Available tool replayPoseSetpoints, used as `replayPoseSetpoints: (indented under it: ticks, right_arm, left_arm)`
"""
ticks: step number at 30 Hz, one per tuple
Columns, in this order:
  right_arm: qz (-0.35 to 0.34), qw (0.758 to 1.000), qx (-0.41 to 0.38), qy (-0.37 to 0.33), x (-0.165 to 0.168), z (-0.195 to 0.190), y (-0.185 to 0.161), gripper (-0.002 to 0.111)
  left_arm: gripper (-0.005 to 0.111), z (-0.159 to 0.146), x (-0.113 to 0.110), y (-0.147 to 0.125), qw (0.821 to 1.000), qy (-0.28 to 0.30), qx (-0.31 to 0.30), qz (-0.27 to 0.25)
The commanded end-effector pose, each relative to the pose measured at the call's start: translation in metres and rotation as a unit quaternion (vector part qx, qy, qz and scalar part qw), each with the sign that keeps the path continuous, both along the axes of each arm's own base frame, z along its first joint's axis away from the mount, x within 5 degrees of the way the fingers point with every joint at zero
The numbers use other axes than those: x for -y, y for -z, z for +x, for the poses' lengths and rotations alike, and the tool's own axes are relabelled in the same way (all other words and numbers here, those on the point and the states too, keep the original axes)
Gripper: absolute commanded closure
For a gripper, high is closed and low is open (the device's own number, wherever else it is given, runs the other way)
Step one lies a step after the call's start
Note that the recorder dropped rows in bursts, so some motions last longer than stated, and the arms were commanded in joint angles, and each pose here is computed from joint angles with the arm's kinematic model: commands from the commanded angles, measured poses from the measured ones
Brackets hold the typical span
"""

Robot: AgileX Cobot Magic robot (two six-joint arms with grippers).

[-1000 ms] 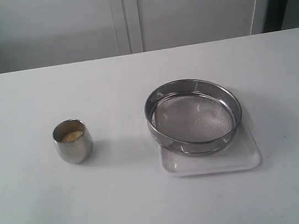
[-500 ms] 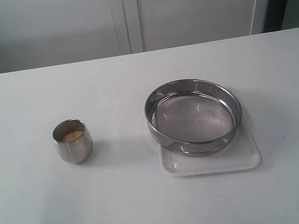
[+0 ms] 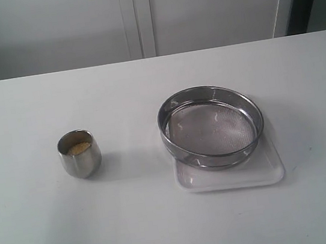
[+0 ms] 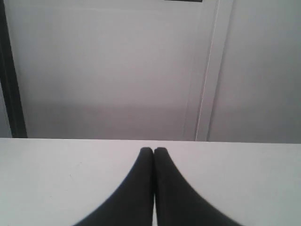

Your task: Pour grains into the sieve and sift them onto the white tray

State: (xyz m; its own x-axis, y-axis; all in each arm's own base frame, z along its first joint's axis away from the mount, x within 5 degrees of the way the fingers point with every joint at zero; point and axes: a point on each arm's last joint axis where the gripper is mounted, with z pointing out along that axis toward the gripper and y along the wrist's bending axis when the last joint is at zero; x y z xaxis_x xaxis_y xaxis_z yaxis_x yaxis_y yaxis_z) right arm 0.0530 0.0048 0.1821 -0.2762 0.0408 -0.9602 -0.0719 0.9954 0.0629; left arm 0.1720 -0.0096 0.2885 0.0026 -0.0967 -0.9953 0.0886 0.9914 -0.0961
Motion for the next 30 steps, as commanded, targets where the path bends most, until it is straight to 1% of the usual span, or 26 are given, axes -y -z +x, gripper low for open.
replayPoseSetpoints:
  ticks: [1, 2, 3, 4, 6, 7, 9, 15, 19, 22, 24, 28, 30]
  right_arm:
    - [0.000, 1.000, 0.007, -0.001, 0.000, 0.000, 0.000, 0.108]
    - [0.000, 1.000, 0.007, -0.001, 0.000, 0.000, 0.000, 0.108]
    - [0.000, 1.000, 0.007, -0.001, 0.000, 0.000, 0.000, 0.108]
    - [0.000, 1.000, 0.007, -0.001, 0.000, 0.000, 0.000, 0.108]
    - [0.000, 1.000, 0.007, -0.001, 0.000, 0.000, 0.000, 0.108]
    - [0.000, 1.000, 0.007, -0.001, 0.000, 0.000, 0.000, 0.108]
    - [0.000, 1.000, 0.007, -0.001, 0.000, 0.000, 0.000, 0.108]
    - [0.000, 1.000, 0.007, -0.001, 0.000, 0.000, 0.000, 0.108]
    - [0.000, 1.000, 0.007, -0.001, 0.000, 0.000, 0.000, 0.108]
    - [0.000, 1.000, 0.007, -0.001, 0.000, 0.000, 0.000, 0.108]
    - [0.000, 1.000, 0.007, -0.001, 0.000, 0.000, 0.000, 0.108]
    - [0.000, 1.000, 0.007, -0.001, 0.000, 0.000, 0.000, 0.108]
    - [0.000, 1.000, 0.007, -0.001, 0.000, 0.000, 0.000, 0.108]
  left_arm:
    - [0.107, 0.011, 0.006, 0.003, 1.000, 0.030, 0.007, 0.007]
    - [0.107, 0.013, 0.008, 0.005, 0.999, 0.040, 0.008, 0.022]
    - [0.107, 0.016, 0.012, 0.008, 0.997, 0.059, 0.006, 0.052]
    - [0.107, 0.017, 0.014, 0.010, 0.995, 0.072, 0.006, 0.062]
    - [0.106, 0.019, 0.018, 0.011, 0.994, 0.096, 0.010, 0.053]
    - [0.104, 0.021, 0.020, 0.013, 0.993, 0.106, 0.011, 0.047]
    - [0.095, 0.024, 0.022, 0.015, 0.992, 0.117, 0.012, 0.040]
    - [0.051, 0.036, 0.027, 0.024, 0.990, 0.141, 0.021, 0.024]
    - [0.018, 0.042, 0.030, 0.029, 0.987, 0.158, 0.029, 0.022]
    - [0.001, 0.046, 0.031, 0.034, 0.986, 0.166, 0.029, 0.017]
    - [0.002, 0.048, 0.032, 0.037, 0.985, 0.171, 0.027, 0.019]
    - [0.002, 0.051, 0.038, 0.043, 0.977, 0.204, 0.037, 0.046]
    - [0.002, 0.052, 0.039, 0.045, 0.975, 0.213, 0.043, 0.040]
